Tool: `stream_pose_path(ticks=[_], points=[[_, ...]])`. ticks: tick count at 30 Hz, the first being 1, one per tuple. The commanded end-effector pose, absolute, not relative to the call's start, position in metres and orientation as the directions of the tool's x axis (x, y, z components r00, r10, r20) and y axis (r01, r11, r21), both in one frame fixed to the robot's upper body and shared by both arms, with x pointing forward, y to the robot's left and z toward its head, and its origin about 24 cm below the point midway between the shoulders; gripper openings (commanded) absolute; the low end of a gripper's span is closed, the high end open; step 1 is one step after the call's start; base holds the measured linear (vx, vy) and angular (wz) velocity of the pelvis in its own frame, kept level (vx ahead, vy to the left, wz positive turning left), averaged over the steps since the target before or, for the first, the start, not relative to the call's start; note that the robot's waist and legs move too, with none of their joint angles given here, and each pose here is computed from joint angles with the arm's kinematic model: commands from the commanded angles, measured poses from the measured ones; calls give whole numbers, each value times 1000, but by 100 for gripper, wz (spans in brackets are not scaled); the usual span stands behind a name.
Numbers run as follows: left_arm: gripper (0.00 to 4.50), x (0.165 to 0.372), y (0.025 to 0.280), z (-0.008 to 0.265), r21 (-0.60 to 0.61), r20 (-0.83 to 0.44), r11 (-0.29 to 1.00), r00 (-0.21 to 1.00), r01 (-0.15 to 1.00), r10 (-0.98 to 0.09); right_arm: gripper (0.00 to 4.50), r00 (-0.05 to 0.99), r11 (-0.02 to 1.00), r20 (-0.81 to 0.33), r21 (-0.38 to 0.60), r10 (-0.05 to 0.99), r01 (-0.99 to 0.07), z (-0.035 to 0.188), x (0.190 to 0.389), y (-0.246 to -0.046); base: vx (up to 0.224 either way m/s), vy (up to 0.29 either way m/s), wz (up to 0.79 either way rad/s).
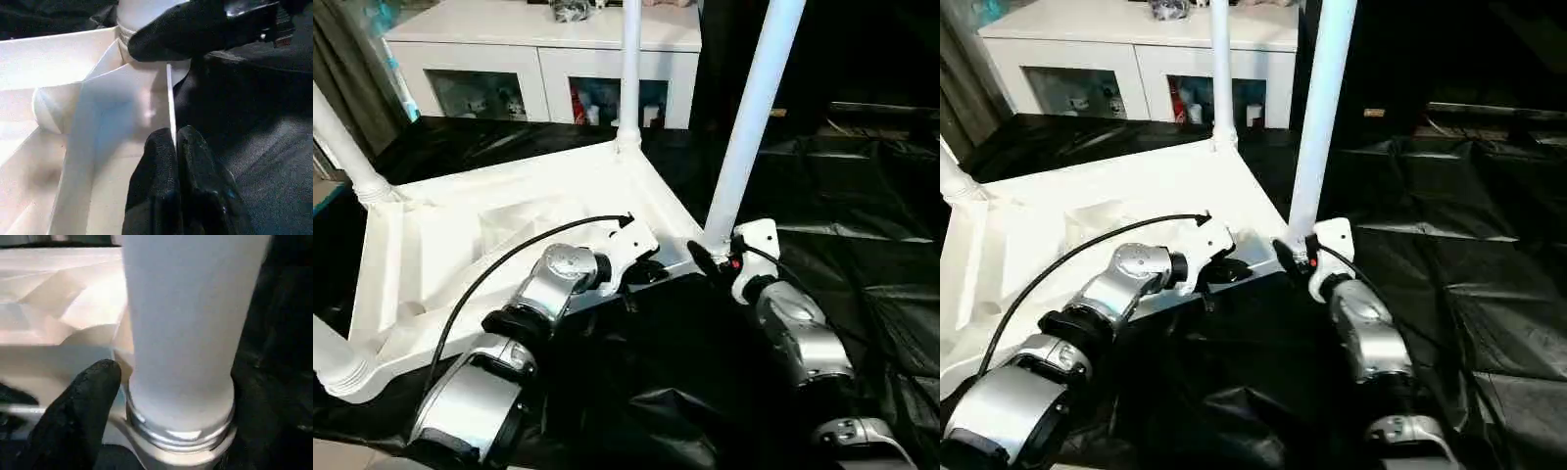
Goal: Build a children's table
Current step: Rotate leg to tighten
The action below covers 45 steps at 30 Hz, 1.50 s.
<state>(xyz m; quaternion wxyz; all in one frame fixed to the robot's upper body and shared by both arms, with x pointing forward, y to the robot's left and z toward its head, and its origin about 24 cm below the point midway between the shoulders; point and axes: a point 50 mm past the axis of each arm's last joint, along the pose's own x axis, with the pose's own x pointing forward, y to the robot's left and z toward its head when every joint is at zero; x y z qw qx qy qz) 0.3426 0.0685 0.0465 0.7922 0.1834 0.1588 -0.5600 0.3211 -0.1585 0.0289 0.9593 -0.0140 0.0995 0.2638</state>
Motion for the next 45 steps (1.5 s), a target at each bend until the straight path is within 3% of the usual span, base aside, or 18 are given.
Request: stream_pose_path(ticks=[1,4,13,25,32,34,38,41,45], points=[[0,332,61,48,95,-435,160,186,983,-881,369,689,703,-170,38,705,-710,40,314,-143,0,0,0],[0,330,75,46,82,-459,110,136,991,-878,369,622,638,-181,40,762,-769,47,309,-158,0,0,0],[0,325,104,52,24,-461,26,35,999,-887,369,470,489,-204,49,859,-871,57,297,-171,0,0,0],[0,322,114,52,8,-460,8,10,1000,-888,257,401,427,-237,71,885,-901,53,290,-175,0,0,0],[0,322,111,52,10,-443,18,21,1000,-896,222,400,432,-238,102,885,-896,48,287,-176,0,0,0],[0,324,108,53,20,-441,42,47,999,-896,219,409,446,-243,122,880,-887,45,286,-174,0,0,0],[0,340,91,53,68,-433,231,238,970,-870,211,601,654,-292,130,744,-746,23,294,-169,0,0,0],[0,345,81,54,91,-424,295,305,951,-853,209,684,739,-305,120,663,-663,14,298,-165,0,0,0],[0,351,49,56,127,-401,398,415,908,-817,205,832,893,-324,157,451,-422,0,307,-141,0,0,0]])
